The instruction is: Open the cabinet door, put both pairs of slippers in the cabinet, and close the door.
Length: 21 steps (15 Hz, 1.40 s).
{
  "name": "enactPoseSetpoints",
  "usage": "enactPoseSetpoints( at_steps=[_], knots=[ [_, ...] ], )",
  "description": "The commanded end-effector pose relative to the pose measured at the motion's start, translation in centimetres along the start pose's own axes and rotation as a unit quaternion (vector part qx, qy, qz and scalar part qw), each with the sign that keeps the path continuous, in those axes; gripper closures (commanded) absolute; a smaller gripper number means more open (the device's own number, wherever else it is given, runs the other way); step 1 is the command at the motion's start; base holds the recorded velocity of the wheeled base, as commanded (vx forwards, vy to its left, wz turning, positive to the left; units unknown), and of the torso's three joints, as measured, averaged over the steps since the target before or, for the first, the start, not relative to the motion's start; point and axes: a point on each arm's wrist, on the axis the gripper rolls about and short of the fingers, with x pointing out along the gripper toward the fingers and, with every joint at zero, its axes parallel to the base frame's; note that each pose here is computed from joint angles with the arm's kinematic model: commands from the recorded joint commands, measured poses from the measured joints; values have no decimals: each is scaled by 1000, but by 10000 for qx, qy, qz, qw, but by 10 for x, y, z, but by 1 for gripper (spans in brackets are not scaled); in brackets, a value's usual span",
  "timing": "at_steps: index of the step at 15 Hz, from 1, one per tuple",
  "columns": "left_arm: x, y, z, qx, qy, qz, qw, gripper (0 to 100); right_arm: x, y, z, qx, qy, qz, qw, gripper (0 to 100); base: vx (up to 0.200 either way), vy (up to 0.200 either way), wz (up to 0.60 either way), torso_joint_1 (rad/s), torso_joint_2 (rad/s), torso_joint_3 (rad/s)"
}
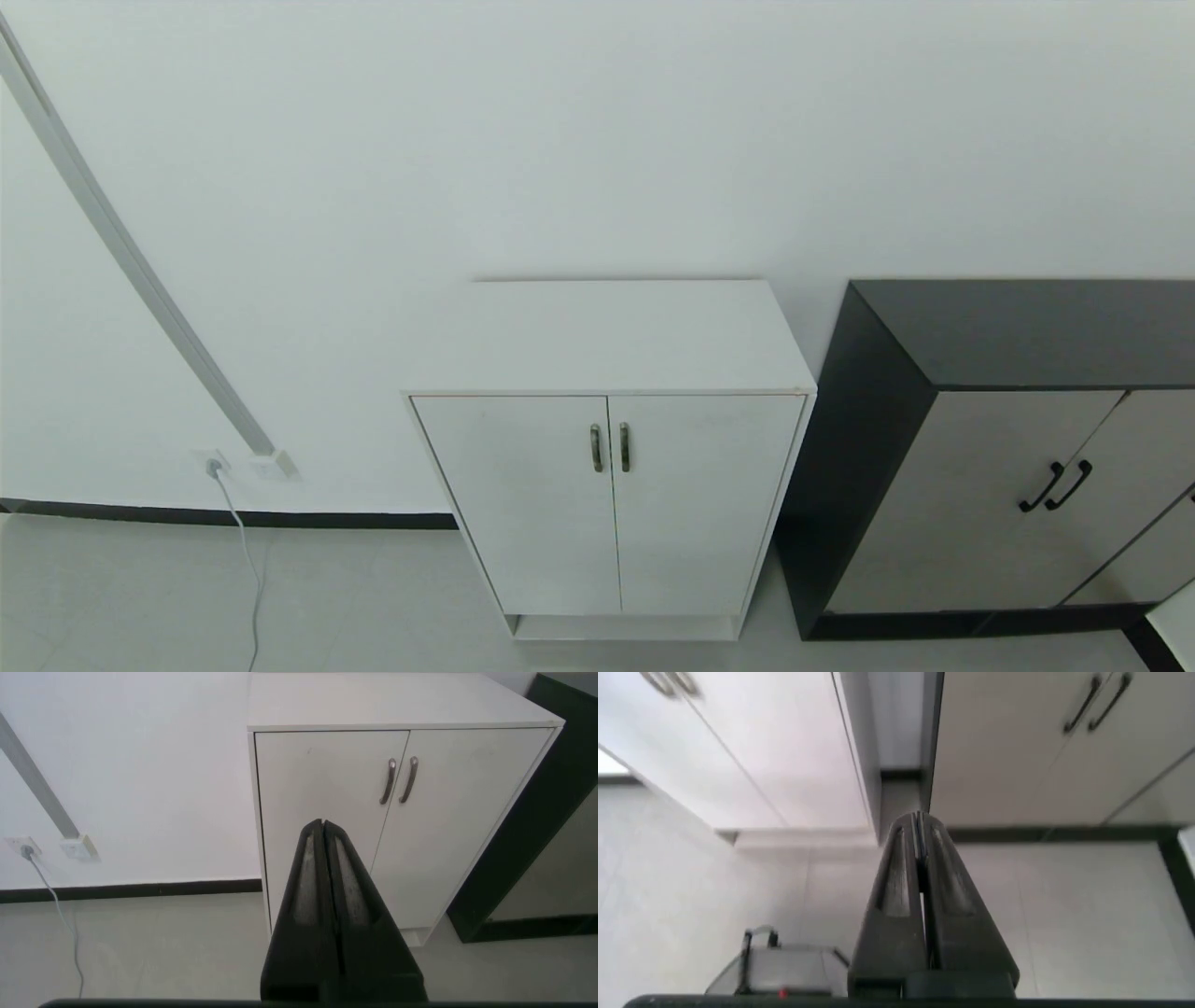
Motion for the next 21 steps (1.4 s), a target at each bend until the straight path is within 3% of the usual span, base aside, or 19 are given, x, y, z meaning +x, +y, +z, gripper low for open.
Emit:
enactPoseSetpoints(
  at_steps=[1, 6, 11, 16, 21],
  knots=[
    [0, 0, 0, -2, 7, 2, 10000, 100, -12, 1, -5, -60, -812, 38, 9967, 100, 0, 0, 0, 0, 0, 0],
    [0, 0, 0, -2, 7, -6, 10000, 100, -22, 0, -10, -127, -1526, 206, 9880, 100, 0, 0, 0, 0, 0, 0],
    [0, 0, 0, -2, 7, -6, 10000, 100, -22, 0, -10, 78, -1547, 130, 9878, 100, 0, 0, 0, 0, 0, 0],
    [0, 0, 0, -2, 7, 2, 10000, 100, -23, -3, -10, 429, -1612, -371, 9853, 100, 0, 0, 0, 0, 0, 0],
    [0, 0, 0, 21, 7, -13, 10000, 100, -23, -3, -10, 423, -1612, -380, 9853, 100, 0, 0, 0, 0, 0, 0]
  ],
)
